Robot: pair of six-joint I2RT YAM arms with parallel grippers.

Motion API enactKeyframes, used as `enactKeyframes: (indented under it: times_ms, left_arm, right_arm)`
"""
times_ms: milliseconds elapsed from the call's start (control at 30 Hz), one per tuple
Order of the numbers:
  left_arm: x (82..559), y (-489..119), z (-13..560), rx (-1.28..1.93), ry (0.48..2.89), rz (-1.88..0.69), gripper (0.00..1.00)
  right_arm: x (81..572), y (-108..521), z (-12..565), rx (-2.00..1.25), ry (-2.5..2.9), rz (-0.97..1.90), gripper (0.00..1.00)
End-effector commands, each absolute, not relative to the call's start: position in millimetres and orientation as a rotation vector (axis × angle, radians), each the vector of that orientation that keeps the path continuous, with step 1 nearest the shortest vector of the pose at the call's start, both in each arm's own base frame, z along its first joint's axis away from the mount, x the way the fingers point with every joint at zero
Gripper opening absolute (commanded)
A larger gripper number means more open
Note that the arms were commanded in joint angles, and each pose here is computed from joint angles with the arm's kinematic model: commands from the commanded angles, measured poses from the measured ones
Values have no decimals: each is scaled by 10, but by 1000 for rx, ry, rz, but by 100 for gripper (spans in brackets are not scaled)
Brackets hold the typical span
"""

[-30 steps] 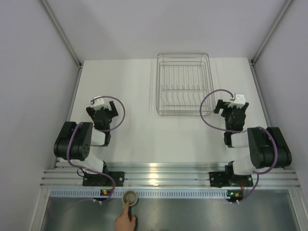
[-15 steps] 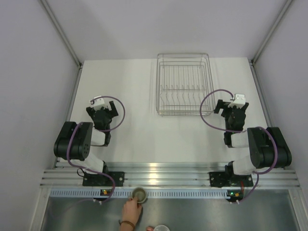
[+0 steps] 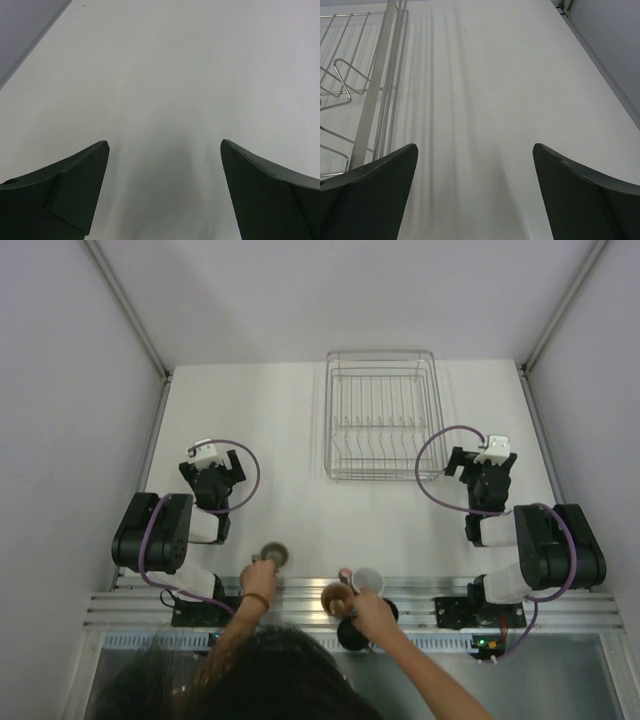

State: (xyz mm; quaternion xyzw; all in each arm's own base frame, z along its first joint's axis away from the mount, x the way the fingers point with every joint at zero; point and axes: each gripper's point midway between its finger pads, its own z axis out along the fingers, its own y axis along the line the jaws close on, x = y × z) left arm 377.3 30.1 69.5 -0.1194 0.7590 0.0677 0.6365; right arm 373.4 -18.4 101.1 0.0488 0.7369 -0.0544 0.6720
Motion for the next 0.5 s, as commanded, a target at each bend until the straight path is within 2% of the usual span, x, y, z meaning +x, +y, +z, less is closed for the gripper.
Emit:
enactKeyframes:
  times_ms: [0,467]
  left_arm:
    - [3829,296,865,-270,1677,153,99]
    - [3833,296,871,-270,1676,153,99]
  right_arm:
    - [3796,-125,1196,103,1599,-93,99]
    - [3796,-116,1196,102,1599,-90,99]
